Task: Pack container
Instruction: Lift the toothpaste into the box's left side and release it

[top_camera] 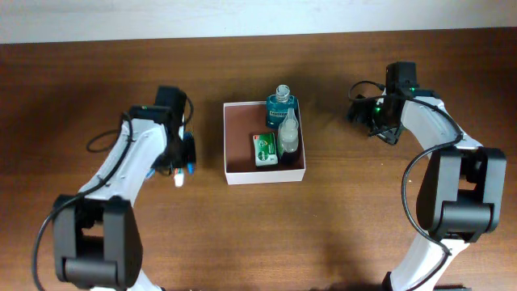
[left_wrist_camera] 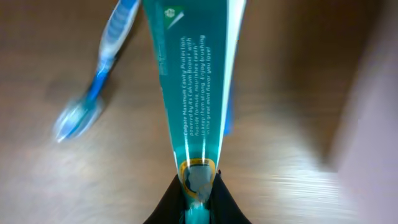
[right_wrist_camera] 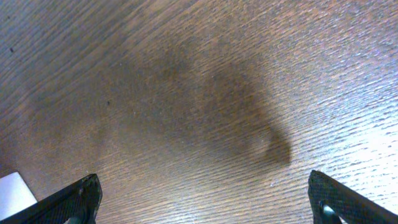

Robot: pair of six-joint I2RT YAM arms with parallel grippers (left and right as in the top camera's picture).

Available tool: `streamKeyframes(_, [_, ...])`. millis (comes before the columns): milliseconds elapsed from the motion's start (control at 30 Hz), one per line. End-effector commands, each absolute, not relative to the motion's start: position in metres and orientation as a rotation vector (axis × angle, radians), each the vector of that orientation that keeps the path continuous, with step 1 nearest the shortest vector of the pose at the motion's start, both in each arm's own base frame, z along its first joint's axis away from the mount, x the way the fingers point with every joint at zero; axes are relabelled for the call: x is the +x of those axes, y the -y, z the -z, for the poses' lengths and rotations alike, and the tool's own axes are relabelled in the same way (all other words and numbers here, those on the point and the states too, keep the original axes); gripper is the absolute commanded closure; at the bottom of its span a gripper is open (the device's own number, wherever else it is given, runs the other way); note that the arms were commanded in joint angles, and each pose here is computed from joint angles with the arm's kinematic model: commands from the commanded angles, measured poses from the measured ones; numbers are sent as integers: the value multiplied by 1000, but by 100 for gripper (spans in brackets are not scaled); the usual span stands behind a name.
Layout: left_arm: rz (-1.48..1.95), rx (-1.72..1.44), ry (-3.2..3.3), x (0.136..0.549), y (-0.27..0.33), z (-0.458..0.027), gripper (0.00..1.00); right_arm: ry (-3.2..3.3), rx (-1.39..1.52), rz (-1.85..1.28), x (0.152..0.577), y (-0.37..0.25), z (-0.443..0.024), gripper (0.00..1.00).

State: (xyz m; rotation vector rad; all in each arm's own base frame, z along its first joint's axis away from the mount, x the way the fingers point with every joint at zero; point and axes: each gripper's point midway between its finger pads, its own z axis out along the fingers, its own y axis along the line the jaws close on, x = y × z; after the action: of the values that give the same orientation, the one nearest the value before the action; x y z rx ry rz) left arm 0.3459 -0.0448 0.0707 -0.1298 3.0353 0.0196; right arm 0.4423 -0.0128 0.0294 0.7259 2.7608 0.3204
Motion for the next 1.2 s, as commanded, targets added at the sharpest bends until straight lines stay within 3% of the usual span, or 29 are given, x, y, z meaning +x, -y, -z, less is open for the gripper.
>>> streamKeyframes(0, [416,-85,-2900,363,94,-118,100,-2768,731,-304,441,16,-25,1])
streamKeyframes(167, [689,-83,-2753,380,126,-148,99,-2768,731,-304,441,16,-25,1])
streamKeyframes(400, [787,6,-2695,381,171,-159,99,-2768,731,-304,441,16,-25,1])
streamKeyframes(900, [563,182,-2643,376,214,-156,99,-2768,731,-304,441,16,-25,2])
streamKeyframes(933, [564,183,-2644,376,214,-156,77,-2768,731,-304,441,16,-25,1])
streamKeyframes(967, [563,183,-2644,376,214,-156,41,-2768,731,-304,441,16,-25,1])
streamKeyframes(1000, [564,183,-2644,376,214,-156,22,-2768,731,-304,441,16,-25,1])
streamKeyframes(1067, [564,183,-2643,376,213,-156,14,-2768,731,-304,441,16,-25,2])
streamKeyframes(1167, [558,168,-2648,377,209,-156,13,-2768,731,-304,441,16,-25,1])
